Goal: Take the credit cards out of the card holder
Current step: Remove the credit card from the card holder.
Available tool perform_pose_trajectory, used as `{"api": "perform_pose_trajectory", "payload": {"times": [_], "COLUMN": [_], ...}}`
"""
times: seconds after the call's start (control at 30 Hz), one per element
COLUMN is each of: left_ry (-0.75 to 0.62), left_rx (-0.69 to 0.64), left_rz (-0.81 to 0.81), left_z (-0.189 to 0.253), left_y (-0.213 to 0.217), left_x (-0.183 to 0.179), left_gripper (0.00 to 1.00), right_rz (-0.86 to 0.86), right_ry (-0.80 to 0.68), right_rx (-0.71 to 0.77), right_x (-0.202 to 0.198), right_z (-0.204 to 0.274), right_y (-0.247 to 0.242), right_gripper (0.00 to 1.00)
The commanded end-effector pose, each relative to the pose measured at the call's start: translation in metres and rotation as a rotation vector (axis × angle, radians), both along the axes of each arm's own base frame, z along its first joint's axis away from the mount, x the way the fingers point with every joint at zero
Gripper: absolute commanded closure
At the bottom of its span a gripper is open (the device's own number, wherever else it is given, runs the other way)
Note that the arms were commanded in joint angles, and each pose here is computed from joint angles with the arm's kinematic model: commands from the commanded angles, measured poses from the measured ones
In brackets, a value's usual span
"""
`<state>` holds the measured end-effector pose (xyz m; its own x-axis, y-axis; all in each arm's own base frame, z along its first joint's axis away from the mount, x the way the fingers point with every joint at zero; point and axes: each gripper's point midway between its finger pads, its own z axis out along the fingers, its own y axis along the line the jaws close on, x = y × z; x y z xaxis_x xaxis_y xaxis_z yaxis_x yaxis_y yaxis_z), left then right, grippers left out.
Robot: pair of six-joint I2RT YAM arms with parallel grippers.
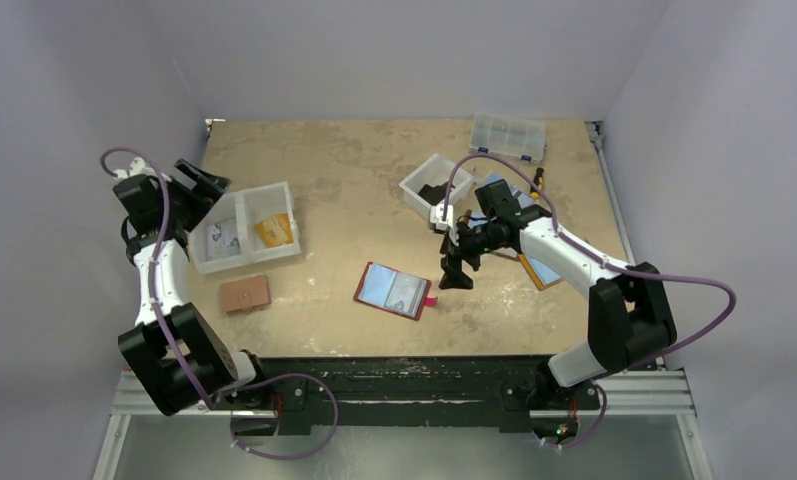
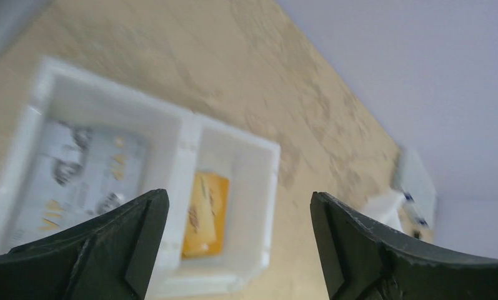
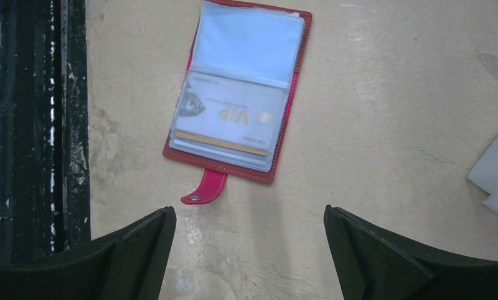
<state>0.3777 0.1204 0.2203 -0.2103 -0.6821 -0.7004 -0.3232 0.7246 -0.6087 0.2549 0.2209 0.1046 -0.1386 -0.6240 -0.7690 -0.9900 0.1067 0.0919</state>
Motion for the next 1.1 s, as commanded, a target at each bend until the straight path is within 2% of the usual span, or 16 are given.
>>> {"api": "perform_pose_trajectory", "payload": {"times": [0.0,0.07,0.23,0.3,0.37,0.47,0.53,0.7,0.87,0.97,1.07], "left_ry": [-0.012,0.010,0.081,0.105,0.110,0.117,0.124,0.153,0.181,0.230,0.263], "left_rx": [-0.198,-0.146,-0.112,-0.101,-0.111,-0.134,-0.121,-0.097,-0.087,-0.074,-0.053], "left_rz": [-0.302,-0.387,-0.621,-0.643,-0.657,-0.714,-0.725,-0.779,-0.827,-0.835,-0.834], "left_z": [-0.002,-0.002,-0.019,-0.027,-0.034,-0.048,-0.058,-0.085,-0.107,-0.127,-0.140], "left_y": [-0.075,-0.106,-0.197,-0.219,-0.241,-0.283,-0.304,-0.353,-0.385,-0.394,-0.395], "left_x": [-0.010,-0.016,-0.043,-0.054,-0.064,-0.082,-0.089,-0.103,-0.109,-0.110,-0.112], "left_gripper": [0.11,0.11,0.12,0.12,0.14,0.17,0.17,0.22,0.29,0.39,0.45], "right_rz": [0.066,0.063,-0.033,-0.096,-0.110,-0.107,-0.114,-0.153,-0.229,-0.334,-0.468], "right_ry": [-0.002,0.028,0.122,0.156,0.200,0.384,0.404,0.396,0.432,0.486,0.561], "right_rx": [0.008,-0.007,-0.020,-0.033,-0.053,-0.094,-0.093,-0.070,-0.029,0.006,0.030], "right_x": [-0.014,-0.021,-0.021,-0.012,-0.010,-0.024,-0.024,-0.020,-0.017,-0.012,-0.006], "right_z": [0.007,-0.001,-0.010,-0.014,-0.021,-0.038,-0.042,-0.039,-0.038,-0.039,-0.041], "right_y": [0.013,0.020,0.035,0.038,0.039,0.043,0.045,0.048,0.053,0.060,0.064], "right_gripper": [0.01,0.01,0.04,0.12,0.27,0.54,0.64,0.79,1.00,1.00,1.00]}}
